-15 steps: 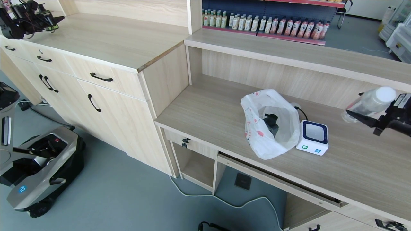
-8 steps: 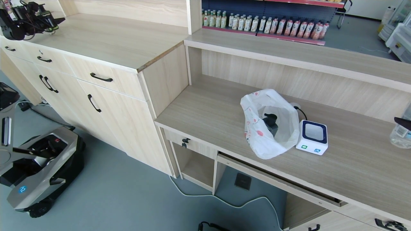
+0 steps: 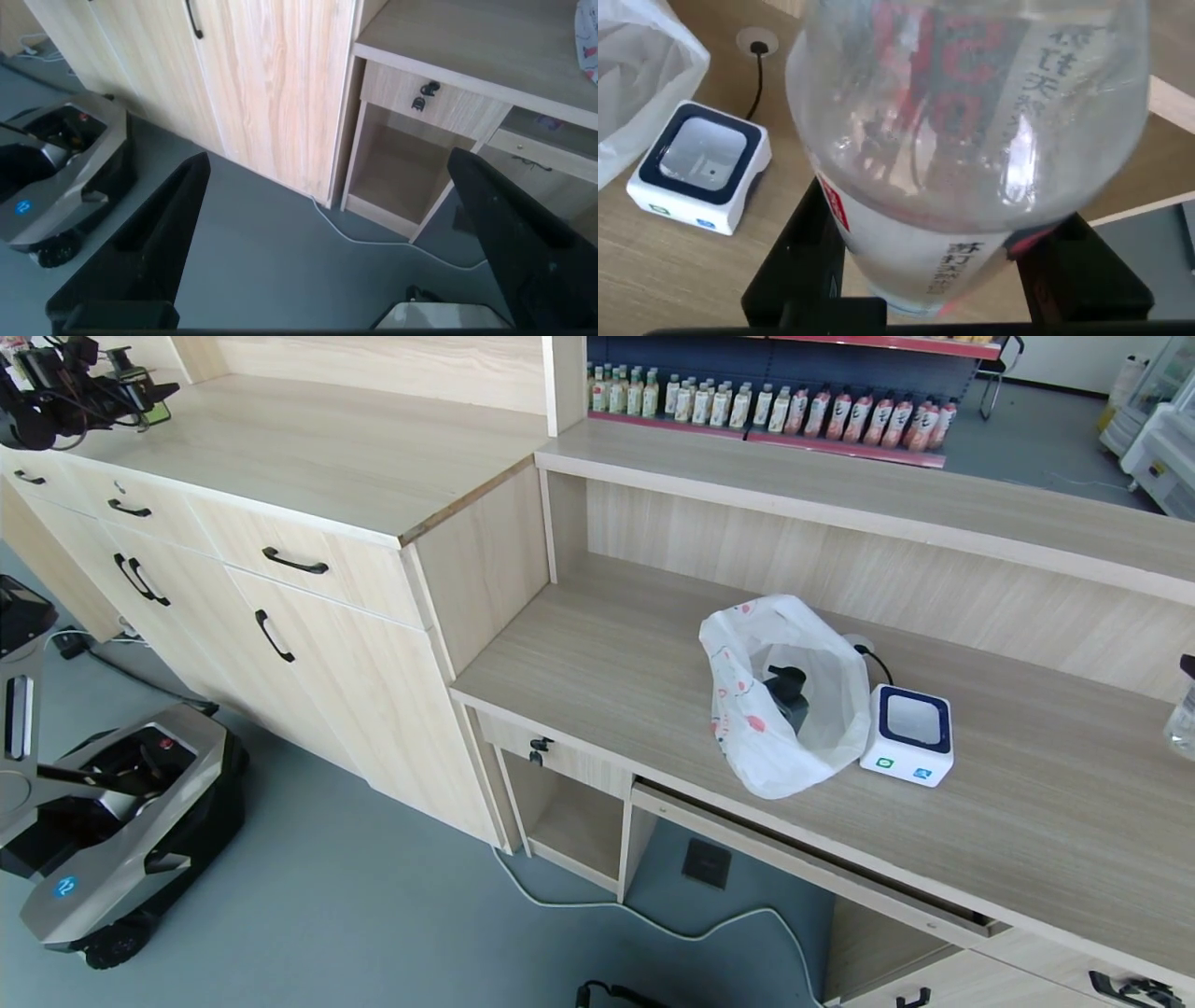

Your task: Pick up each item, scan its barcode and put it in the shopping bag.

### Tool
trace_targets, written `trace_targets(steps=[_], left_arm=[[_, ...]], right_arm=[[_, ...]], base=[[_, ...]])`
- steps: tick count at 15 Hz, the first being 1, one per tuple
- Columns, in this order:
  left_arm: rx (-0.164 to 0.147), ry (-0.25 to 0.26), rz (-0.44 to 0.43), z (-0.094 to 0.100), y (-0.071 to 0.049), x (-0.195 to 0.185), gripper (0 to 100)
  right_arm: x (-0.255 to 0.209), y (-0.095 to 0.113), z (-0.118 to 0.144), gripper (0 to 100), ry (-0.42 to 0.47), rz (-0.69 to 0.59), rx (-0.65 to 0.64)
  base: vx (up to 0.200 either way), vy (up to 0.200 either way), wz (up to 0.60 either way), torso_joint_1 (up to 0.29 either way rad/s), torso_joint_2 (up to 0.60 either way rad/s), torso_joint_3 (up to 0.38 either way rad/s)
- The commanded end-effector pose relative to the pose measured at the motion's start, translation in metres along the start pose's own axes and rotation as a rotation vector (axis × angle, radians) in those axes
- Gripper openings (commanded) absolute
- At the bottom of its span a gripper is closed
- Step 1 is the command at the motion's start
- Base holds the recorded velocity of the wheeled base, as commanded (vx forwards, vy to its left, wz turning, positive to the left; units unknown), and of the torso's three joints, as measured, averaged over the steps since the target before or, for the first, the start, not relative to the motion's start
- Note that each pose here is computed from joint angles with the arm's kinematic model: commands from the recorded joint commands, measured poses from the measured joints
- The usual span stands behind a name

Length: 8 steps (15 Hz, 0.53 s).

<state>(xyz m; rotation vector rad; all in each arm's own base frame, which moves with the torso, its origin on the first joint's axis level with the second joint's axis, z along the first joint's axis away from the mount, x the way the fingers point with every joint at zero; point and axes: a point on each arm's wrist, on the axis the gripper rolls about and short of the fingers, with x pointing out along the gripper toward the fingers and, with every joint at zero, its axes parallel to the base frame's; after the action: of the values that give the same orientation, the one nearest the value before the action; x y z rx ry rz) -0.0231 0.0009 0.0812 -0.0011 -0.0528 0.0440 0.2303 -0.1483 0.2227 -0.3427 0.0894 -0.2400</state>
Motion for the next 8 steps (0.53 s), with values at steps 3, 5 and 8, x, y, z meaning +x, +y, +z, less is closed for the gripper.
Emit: trace_targets(steps=[3, 5, 8], left_arm=[[0.000, -0.001, 0.000, 0.000, 0.000, 0.000, 100], [0.000, -0.001, 0.000, 0.000, 0.000, 0.000, 100], [0.000, -0.001, 0.000, 0.000, 0.000, 0.000, 100]], right_arm=[[0.016, 0.020, 0.010, 0, -0.109, 0.037, -0.032], [0.026, 0.034, 0.015, 0, -0.162, 0.081, -0.038], [0.055, 0.071, 0.016, 0, -0.298, 0.131, -0.051]], base=[[0.000, 0.000, 0.00, 0.000, 0.00, 0.000], [0.000, 0.000, 0.00, 0.000, 0.00, 0.000], [0.000, 0.000, 0.60, 0.001, 0.00, 0.002]])
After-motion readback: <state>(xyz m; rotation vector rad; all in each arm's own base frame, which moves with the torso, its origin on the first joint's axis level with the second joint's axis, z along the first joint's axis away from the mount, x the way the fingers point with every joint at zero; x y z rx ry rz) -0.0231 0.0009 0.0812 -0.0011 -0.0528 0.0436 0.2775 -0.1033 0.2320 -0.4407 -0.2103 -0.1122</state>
